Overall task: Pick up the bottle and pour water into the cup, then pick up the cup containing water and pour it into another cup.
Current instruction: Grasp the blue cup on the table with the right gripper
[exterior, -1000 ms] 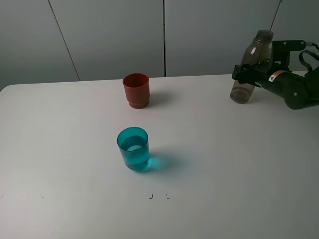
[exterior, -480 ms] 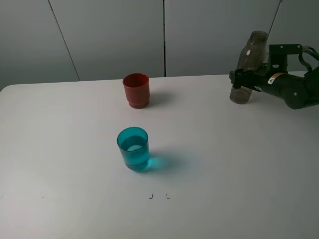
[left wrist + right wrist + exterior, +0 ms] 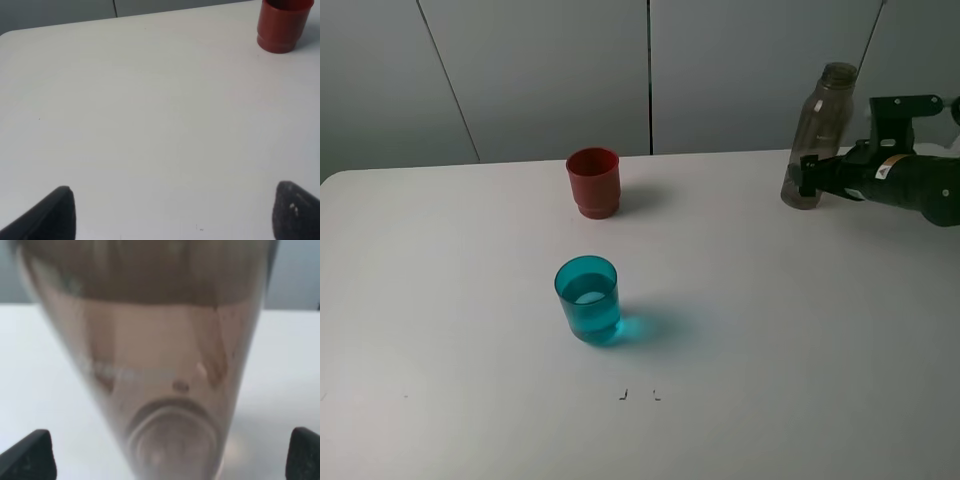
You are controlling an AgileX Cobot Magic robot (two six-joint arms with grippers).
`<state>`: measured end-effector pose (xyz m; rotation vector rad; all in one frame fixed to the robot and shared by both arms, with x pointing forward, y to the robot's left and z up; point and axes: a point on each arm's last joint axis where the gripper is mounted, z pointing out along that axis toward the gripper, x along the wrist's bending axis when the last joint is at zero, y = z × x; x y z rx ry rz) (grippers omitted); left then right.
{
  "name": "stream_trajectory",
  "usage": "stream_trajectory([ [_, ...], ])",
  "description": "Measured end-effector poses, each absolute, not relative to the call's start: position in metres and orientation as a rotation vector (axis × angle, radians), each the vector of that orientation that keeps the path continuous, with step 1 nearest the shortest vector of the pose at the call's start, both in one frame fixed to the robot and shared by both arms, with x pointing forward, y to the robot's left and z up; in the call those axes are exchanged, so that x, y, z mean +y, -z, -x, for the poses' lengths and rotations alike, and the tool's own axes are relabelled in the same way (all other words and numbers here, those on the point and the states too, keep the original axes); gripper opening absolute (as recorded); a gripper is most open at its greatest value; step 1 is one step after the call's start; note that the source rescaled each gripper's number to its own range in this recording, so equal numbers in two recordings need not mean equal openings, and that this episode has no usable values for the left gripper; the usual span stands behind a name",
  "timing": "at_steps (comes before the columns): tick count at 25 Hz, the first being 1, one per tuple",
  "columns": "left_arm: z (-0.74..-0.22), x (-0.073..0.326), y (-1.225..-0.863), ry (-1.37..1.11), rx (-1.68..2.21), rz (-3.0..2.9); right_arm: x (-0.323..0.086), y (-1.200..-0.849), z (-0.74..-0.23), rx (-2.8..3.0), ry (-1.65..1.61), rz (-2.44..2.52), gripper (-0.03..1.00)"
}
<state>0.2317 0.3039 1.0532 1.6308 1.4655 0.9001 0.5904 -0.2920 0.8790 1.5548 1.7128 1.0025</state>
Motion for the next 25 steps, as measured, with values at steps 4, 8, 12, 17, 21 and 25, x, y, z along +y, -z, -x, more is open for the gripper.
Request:
stream_trajectory([
  [4,-0.232,0.304,-1.053,-0.900,1.466,-1.631,-0.285,-0.885,-0.565,1.887,-0.962,-1.440,0.99],
  [8,-0.232,0.304,-1.053,-0.900,1.466,-1.631,-0.275,-0.890,-0.536,2.094,-0.960,-1.254,1.00],
  [12,-0.232,0.304,-1.053,-0.900,1.466,-1.631,-0.265,-0.891,-0.510,2.266,-1.007,-1.096,1.00],
  [17,-0.232,0.304,-1.053,-0.900,1.466,-1.631,-0.251,-0.890,-0.489,2.420,-1.150,-0.935,1.00],
  [21,-0.232,0.304,-1.053,-0.900,1.466,-1.631,-0.246,-0.889,-0.481,2.518,-1.182,-0.817,1.00],
  [25,-0.232,0.304,-1.053,-0.900,1.466,-1.631,-0.243,-0.889,-0.477,2.562,-1.217,-0.743,1.00],
])
